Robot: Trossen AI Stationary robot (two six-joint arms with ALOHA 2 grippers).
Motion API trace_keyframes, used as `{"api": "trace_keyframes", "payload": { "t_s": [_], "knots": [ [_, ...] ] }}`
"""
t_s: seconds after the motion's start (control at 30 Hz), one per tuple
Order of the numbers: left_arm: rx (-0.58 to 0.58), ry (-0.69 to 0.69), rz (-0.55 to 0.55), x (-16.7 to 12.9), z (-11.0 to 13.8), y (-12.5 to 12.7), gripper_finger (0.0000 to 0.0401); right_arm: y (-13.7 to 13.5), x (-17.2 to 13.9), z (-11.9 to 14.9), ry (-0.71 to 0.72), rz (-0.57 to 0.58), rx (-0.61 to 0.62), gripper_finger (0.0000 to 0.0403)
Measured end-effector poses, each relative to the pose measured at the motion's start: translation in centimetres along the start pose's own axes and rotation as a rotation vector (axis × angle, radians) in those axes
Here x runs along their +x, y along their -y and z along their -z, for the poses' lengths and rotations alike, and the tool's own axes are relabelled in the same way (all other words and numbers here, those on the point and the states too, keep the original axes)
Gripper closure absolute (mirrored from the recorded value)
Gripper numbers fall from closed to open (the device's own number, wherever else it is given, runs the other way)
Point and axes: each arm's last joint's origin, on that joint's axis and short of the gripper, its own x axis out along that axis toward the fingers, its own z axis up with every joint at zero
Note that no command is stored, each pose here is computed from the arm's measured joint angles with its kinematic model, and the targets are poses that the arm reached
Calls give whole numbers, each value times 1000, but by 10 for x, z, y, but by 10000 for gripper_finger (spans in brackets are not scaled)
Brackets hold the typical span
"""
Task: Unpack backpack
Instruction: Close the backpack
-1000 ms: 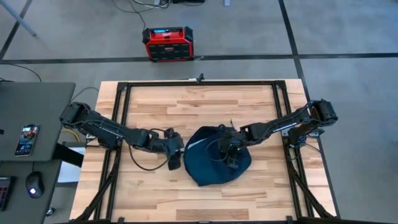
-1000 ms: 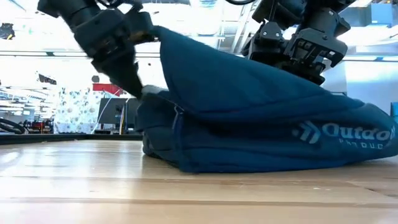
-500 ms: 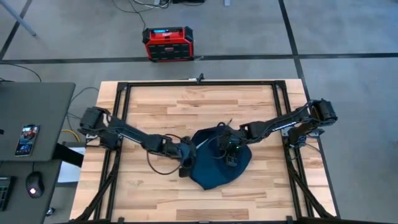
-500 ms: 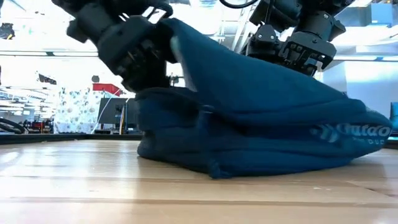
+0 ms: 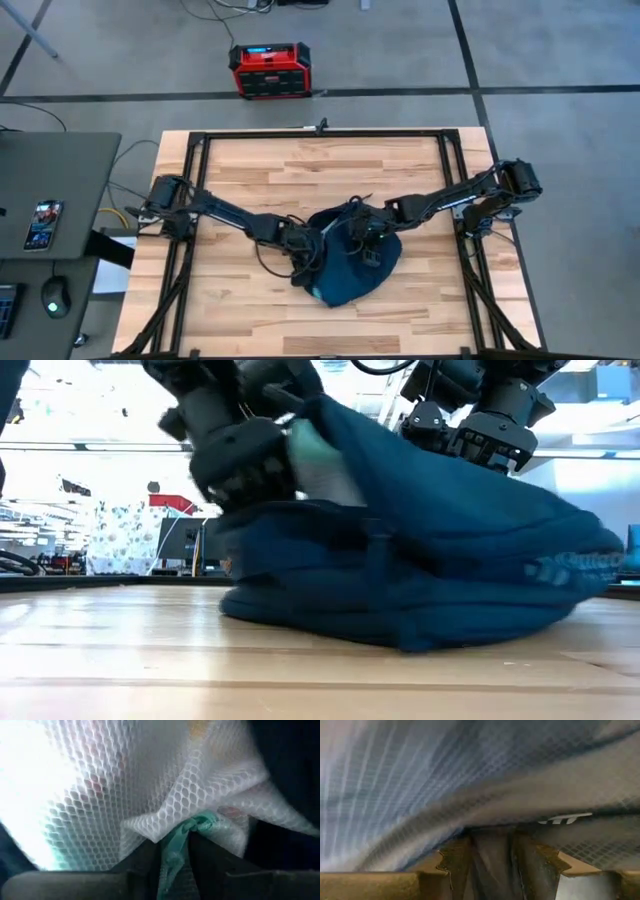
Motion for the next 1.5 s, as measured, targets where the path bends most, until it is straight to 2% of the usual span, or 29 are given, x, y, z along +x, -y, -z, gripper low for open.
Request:
{"api": "trace_keyframes", "payload": {
  "t_s": [0.1,0.33,0.57,0.67,0.77,0.93,1.0,1.07,1.2,1.33,1.5],
  "knots": [
    [20,68,20,-34,-15,10,323,-2,-4,-6,-17,4,0,255],
    [13,73,-9,-86,-15,11,323,-9,-18,-25,-5,-1,-46,255],
    [-16,227,-184,-129,-22,-2,323,0,-24,-35,13,12,-49,255],
    [-66,281,-256,-139,-27,-17,322,9,-25,-37,16,28,-31,255],
    [-155,298,-278,-143,-32,-42,313,19,-28,-39,23,45,-32,255],
    [-247,324,-208,-134,-41,-92,276,41,-42,-44,59,82,-26,255],
    [-242,347,-173,-127,-45,-110,263,51,-52,-45,74,103,-47,255],
    [-194,362,-162,-117,-49,-124,255,63,-60,-44,70,129,-70,255],
    [-65,292,-202,-94,-59,-137,252,88,-69,-42,53,170,-104,255],
    [46,215,-232,-77,-74,-149,252,105,-69,-36,53,113,-135,255],
    [187,115,-245,-57,-89,-158,252,119,-68,-30,52,108,-138,255]
  ]
}}
